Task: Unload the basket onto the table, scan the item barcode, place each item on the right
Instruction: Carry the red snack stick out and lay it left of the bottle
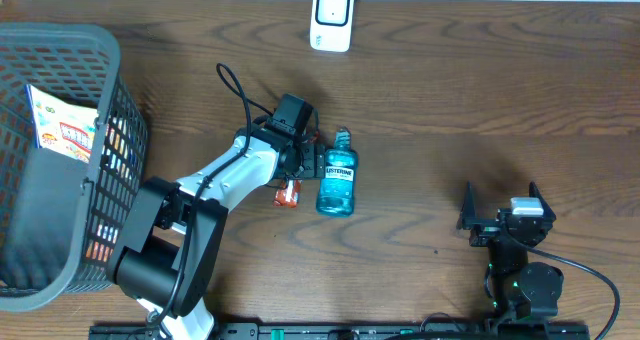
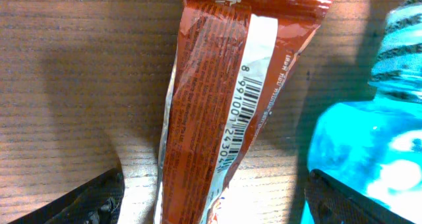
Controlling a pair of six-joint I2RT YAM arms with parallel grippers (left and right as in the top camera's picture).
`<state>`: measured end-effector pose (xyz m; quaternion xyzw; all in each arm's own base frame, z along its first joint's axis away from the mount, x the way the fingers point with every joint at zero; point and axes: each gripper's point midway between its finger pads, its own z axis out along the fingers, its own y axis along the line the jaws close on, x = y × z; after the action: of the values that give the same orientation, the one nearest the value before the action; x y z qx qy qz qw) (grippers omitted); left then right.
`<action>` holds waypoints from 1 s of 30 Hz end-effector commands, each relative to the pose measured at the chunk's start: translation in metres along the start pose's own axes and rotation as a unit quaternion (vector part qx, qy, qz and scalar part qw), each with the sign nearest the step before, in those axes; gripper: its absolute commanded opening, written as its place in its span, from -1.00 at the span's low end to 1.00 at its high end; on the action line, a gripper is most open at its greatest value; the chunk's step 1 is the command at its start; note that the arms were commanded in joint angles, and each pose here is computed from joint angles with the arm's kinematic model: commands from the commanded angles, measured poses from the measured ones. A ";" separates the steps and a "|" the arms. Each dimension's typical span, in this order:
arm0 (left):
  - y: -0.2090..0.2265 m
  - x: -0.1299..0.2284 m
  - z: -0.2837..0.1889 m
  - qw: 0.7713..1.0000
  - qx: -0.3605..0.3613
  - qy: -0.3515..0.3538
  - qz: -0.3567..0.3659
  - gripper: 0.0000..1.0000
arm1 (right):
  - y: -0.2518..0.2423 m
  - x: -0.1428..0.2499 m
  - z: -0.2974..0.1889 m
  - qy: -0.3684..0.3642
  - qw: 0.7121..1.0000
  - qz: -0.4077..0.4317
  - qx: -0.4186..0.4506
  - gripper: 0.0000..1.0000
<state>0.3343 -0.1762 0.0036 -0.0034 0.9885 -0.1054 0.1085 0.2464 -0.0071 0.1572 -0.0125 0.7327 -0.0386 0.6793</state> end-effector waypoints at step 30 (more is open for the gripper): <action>0.028 -0.008 -0.060 0.995 -0.072 -0.070 -0.008 0.99 | 0.001 0.000 0.000 0.000 1.000 -0.006 -0.002 0.99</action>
<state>0.3160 -0.1436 0.0107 -0.0127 0.9940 -0.0336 0.1029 0.2464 -0.0071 0.1572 -0.0125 0.7327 -0.0386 0.6793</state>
